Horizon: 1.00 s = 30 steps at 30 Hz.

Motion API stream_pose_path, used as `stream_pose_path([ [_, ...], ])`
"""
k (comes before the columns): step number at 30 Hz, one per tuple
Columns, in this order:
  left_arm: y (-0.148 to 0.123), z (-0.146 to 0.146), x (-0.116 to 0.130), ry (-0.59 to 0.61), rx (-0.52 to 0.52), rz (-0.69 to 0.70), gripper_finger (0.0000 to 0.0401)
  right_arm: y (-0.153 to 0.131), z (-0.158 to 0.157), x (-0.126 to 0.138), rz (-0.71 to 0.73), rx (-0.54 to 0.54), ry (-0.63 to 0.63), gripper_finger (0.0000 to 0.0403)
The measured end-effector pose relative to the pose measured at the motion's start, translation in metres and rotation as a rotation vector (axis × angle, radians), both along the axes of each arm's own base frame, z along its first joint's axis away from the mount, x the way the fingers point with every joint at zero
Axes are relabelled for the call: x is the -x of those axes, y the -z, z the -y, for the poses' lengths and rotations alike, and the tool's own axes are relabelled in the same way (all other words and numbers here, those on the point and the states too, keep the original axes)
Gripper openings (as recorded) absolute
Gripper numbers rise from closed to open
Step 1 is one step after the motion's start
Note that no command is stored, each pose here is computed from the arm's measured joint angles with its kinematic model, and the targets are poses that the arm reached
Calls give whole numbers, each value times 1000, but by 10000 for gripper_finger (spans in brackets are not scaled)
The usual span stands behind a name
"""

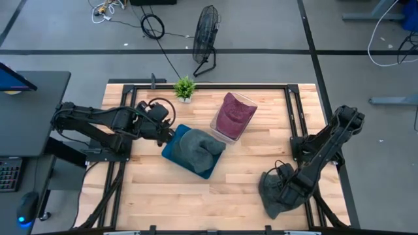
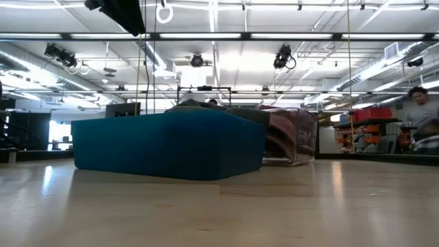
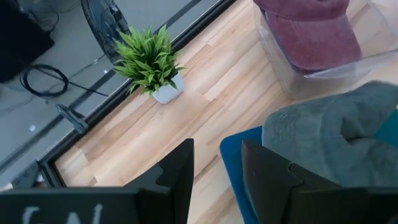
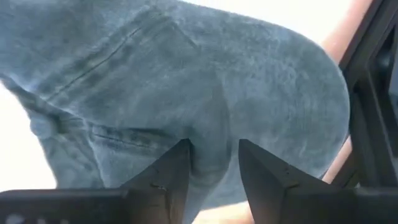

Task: Pick & Place hat
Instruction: Put the gray cap into the blue bin

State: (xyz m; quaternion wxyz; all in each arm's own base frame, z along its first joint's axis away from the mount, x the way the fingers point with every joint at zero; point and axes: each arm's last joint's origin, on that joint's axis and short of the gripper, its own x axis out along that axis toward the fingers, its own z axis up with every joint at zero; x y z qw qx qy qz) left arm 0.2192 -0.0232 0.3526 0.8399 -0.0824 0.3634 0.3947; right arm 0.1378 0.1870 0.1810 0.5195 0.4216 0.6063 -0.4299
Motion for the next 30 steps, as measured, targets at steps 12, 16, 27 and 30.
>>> stream_pose_path([
  [12,0,0,0,9,-6,-8,138,7,5,3,-9,15,-67,12],
  [16,0,0,0,10,-6,-9,138,-1,2,-3,12,-14,-154,17],
  [27,0,0,0,40,-25,-36,138,-39,7,-42,286,135,-692,3],
  [30,0,0,0,44,-27,-39,138,-44,10,-55,367,210,-983,3],
])
